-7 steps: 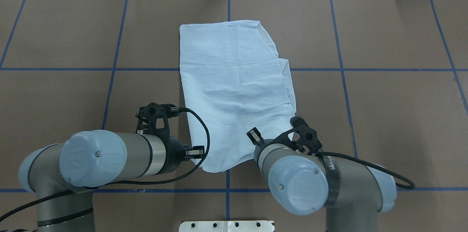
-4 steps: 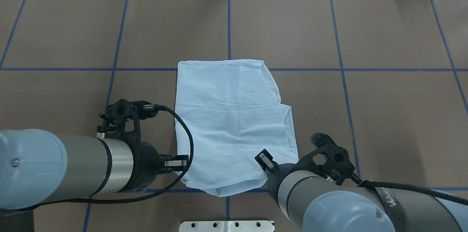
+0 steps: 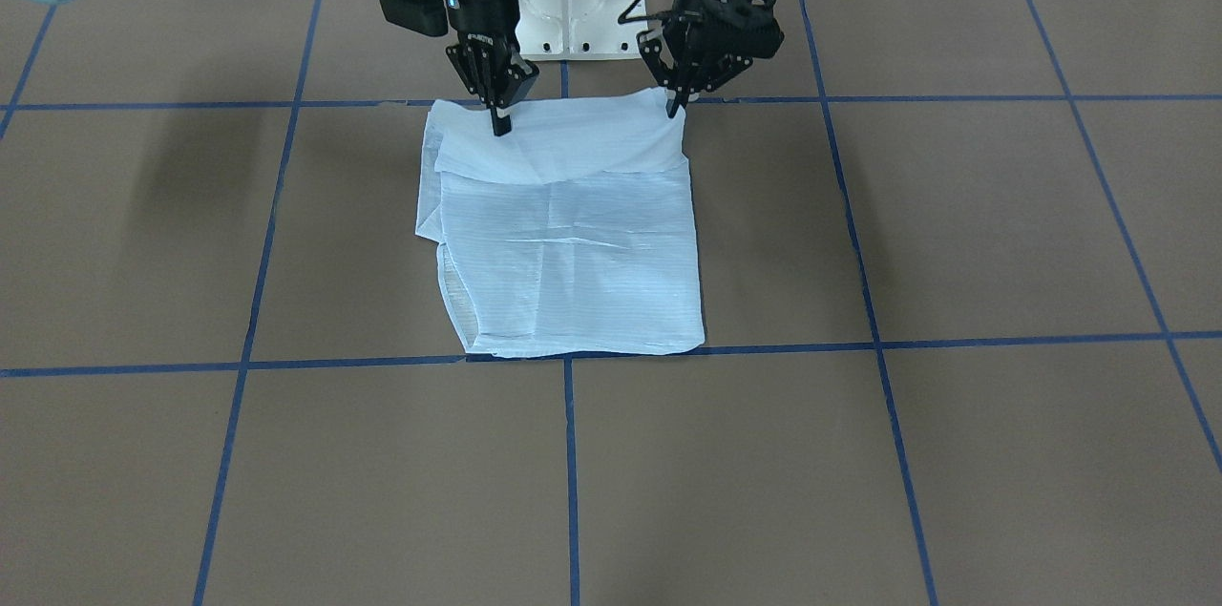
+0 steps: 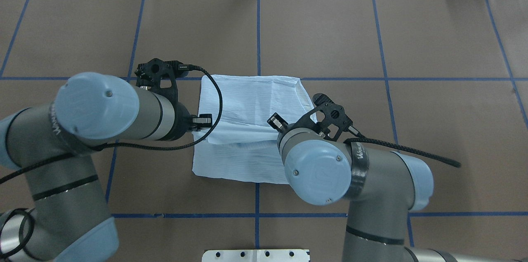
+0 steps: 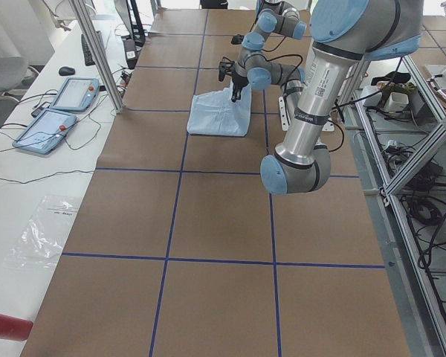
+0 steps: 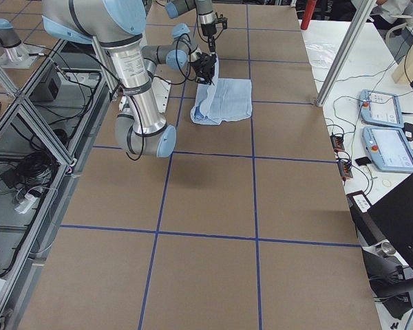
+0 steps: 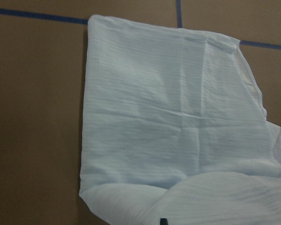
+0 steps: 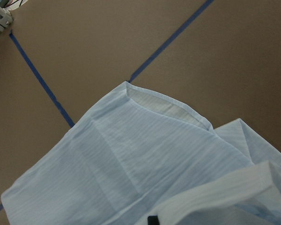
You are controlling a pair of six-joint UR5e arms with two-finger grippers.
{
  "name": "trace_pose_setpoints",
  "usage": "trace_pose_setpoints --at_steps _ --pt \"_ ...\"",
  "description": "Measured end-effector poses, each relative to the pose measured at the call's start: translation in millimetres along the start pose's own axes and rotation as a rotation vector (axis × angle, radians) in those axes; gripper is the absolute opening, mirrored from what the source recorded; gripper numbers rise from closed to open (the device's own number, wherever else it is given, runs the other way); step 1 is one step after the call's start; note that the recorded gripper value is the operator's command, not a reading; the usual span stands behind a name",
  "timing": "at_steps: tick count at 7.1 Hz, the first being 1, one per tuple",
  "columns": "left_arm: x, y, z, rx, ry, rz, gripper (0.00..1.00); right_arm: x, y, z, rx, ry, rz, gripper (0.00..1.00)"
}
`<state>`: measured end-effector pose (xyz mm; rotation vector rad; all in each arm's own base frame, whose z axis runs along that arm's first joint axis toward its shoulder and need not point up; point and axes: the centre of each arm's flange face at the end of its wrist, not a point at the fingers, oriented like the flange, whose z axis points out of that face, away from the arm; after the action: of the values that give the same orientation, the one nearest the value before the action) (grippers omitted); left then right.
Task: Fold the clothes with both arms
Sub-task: 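Lift the near edge with both grippers and fold it away from the robot, then lay the folded edge down with both grippers and open them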
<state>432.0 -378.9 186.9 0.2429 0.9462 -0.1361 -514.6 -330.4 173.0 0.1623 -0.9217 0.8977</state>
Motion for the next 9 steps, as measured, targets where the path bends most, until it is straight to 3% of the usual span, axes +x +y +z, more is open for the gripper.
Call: trace_pose_setpoints --at_steps 3,5,6,7,8,9 --pt "-7.7 -64.8 70.6 0.079 -0.054 0.000 0.00 -36.9 -19.6 67.6 0.080 0.019 -0.042 0.00" --pt "-8.5 -90.3 112.4 0.118 -0.055 -0.005 0.00 -60.8 -27.3 117.9 0.111 0.015 -0.058 0.00" --pt "-8.6 -104.3 128.2 0.135 -0.061 -0.011 0.00 -74.9 -35.5 136.8 0.127 0.012 -0.072 0.02" --pt "-10.4 -116.7 142.3 0.155 -0.070 -0.017 0.00 -84.7 -46.8 149.0 0.141 0.014 -0.090 0.12" --pt "-13.1 -128.4 156.4 0.171 -0.078 -0.022 0.97 -92.1 -58.7 156.3 0.152 0.018 -0.102 0.79" --pt "-17.2 -139.0 167.2 0.180 -0.092 -0.027 1.00 -98.2 -69.0 163.4 0.165 0.027 -0.108 1.00"
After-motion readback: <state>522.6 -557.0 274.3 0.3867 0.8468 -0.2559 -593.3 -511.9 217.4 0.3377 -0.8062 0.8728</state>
